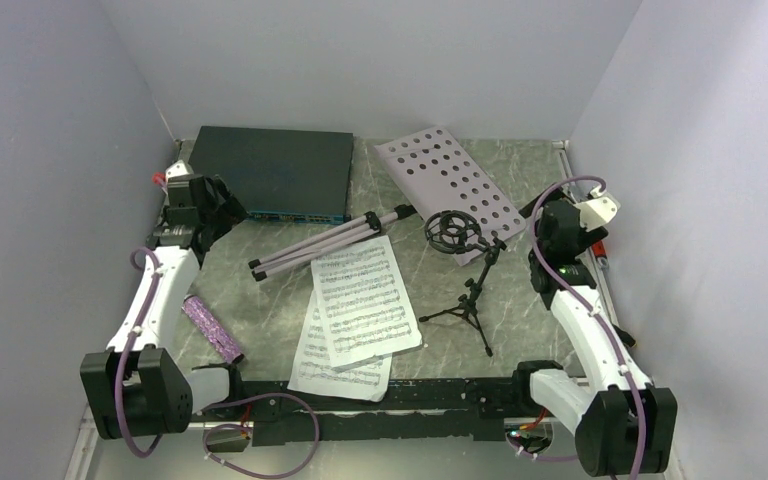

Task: Set up the instrument practice props

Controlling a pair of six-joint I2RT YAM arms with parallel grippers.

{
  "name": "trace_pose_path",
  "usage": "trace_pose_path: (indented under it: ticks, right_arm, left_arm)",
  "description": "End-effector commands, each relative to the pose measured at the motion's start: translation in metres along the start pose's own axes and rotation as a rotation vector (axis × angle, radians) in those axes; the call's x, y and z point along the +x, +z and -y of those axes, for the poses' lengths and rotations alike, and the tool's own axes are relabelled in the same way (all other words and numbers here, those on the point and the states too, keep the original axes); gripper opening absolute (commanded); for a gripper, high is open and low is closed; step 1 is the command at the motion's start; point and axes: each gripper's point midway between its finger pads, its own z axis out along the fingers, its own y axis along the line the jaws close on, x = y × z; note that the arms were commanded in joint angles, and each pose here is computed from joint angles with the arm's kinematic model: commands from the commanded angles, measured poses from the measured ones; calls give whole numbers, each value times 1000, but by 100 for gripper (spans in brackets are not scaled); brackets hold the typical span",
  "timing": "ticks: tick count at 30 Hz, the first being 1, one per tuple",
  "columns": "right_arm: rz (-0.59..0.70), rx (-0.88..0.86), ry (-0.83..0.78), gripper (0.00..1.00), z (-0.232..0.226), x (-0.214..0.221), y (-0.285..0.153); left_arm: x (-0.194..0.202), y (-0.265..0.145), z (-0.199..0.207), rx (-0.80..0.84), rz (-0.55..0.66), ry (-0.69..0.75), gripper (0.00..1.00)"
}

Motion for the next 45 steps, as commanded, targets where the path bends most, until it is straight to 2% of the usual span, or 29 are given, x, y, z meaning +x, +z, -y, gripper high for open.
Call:
trace_pose_path:
  ticks: [1,8,14,20,27,32,36,45]
  right_arm:
    - [-27,-100,37,100,-21,-16,-9]
    - [-250,-223,48,100,-37,17,-5]
    - [-437,-379,131,100,-41,60,-12]
    - [-580,-429,227,100,-30,96,-20]
    - [-665,-472,307,100,-20,120,-34]
    - [-716,-473,349,99,-13,133,-40]
    - [-726,-461,381,95,-8,142,-39]
    - [-801,-468,495,83,-11,162,-33]
  left_arm:
    - [3,2,25,131,-44,40,94]
    - [29,11,55,266,-164,99,94]
    - [56,14,83,318,-249,241,94]
    - [88,12,118,366,-312,433,92]
    - [129,6,161,392,-331,698,92]
    - [156,6,175,409,-378,810,90]
    - [170,11,177,374,-394,851,87]
    - [186,12,175,384,-415,842,84]
